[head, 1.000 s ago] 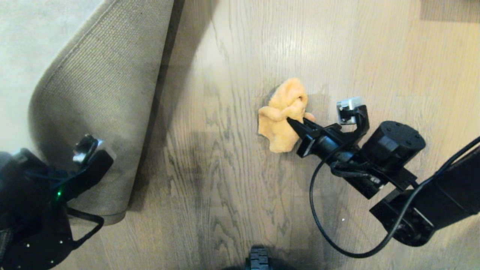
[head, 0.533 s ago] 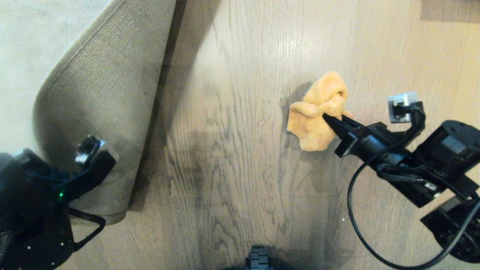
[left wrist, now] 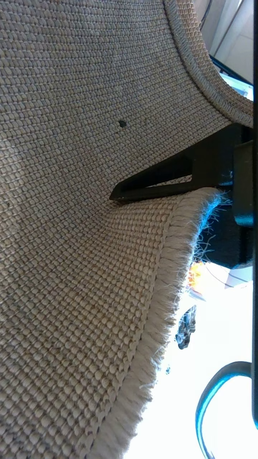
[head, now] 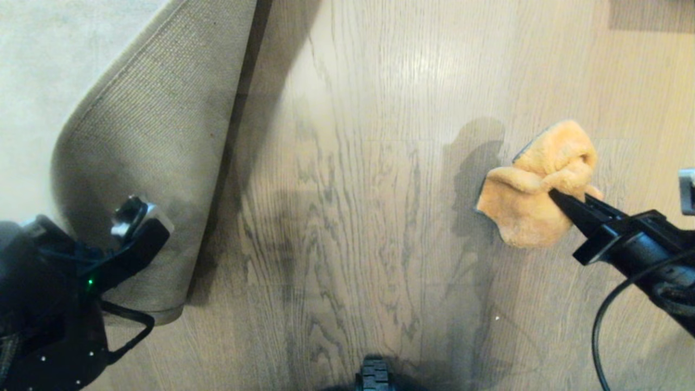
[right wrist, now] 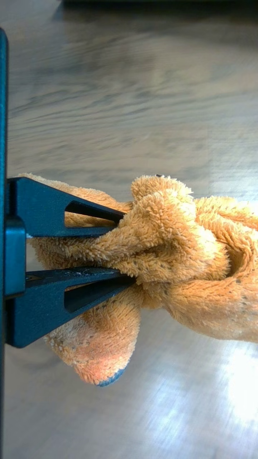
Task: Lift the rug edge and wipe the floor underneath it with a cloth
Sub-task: Wipe the floor under the carpet with a rag
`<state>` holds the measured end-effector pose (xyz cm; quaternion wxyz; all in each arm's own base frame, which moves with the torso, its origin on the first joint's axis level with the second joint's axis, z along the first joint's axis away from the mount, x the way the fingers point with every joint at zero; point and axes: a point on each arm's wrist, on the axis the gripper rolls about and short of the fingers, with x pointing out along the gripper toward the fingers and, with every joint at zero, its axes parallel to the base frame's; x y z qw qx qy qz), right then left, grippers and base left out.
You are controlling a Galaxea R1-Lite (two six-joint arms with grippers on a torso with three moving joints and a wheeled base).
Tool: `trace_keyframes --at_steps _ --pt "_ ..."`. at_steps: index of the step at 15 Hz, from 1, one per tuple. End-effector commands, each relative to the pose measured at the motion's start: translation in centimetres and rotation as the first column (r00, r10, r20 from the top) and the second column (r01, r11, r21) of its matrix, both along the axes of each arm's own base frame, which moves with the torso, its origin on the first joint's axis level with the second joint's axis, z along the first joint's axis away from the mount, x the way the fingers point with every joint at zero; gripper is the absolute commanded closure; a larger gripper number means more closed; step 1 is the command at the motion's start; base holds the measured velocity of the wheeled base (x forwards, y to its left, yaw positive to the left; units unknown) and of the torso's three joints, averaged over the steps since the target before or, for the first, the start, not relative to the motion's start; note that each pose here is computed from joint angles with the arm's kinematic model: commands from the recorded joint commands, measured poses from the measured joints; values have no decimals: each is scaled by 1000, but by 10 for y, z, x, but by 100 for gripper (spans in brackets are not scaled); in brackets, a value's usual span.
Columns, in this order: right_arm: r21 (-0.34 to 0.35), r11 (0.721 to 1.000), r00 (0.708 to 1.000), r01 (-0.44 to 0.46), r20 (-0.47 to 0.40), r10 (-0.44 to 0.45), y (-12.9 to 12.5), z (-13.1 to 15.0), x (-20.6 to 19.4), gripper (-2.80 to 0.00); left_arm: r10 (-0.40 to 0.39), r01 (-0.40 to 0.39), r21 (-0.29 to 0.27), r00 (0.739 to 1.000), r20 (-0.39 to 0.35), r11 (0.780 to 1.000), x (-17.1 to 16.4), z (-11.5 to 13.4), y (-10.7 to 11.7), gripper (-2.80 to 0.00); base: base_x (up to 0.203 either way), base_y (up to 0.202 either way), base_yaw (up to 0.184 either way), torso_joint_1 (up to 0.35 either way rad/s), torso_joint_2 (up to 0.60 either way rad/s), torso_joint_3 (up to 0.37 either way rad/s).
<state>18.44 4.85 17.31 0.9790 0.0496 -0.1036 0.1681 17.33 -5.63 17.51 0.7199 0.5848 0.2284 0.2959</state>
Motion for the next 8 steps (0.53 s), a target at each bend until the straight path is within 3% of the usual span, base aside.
trace_keyframes --at_steps 1,8 --pt "17 999 997 44 65 -45 -14 5 -25 0 6 -6 3 1000 1 1000 1 1 0 0 0 0 0 0 0 0" --pt "18 974 970 228 84 -228 -44 3 -67 0 -13 13 2 1000 0 1000 1 0 -5 0 0 0 0 0 0 0"
